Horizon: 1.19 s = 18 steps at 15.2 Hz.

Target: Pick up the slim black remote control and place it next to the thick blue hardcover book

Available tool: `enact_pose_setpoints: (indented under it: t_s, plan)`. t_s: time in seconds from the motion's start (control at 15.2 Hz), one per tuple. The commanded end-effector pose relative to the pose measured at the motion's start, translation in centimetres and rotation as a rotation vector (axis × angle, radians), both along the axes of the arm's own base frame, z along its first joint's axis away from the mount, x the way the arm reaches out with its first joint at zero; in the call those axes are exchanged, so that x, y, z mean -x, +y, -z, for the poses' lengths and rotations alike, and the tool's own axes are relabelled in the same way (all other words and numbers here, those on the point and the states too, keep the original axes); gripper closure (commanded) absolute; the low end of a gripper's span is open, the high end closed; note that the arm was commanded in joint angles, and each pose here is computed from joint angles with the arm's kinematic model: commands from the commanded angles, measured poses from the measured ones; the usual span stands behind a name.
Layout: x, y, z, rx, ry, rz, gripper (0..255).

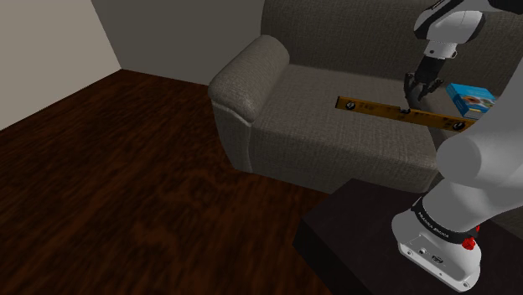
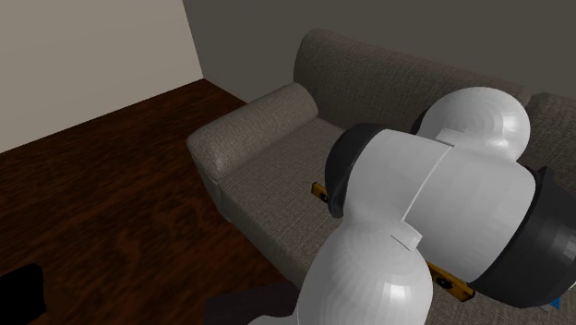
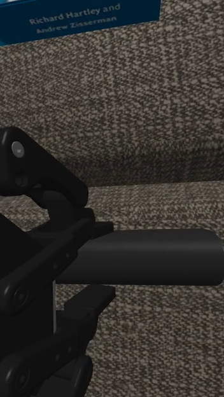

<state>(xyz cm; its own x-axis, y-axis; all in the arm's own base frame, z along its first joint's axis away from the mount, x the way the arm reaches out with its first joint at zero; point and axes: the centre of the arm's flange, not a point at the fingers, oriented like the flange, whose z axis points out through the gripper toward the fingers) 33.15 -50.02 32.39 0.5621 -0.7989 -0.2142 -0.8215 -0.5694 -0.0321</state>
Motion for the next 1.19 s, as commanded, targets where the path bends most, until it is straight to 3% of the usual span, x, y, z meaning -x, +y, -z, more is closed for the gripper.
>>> enact_pose_setpoints:
  t_s: [0.0, 0.2, 0.26, 0.59, 0.86, 1.12]
  plan:
    - [0.0, 0.0, 0.0, 0.0, 0.0, 0.0, 255]
    - [0.0, 0.0, 0.0, 0.0, 0.0, 0.0, 255]
    - [0.0, 0.0, 0.0, 0.0, 0.0, 0.0, 0]
    - [0.0, 0.0, 0.0, 0.0, 0.0, 0.0, 0]
    - [-0.5, -1.0, -4.9, 0.0, 0.0, 0.0, 0]
    - [-0.5, -1.0, -4.9, 0.0, 0.0, 0.0, 0]
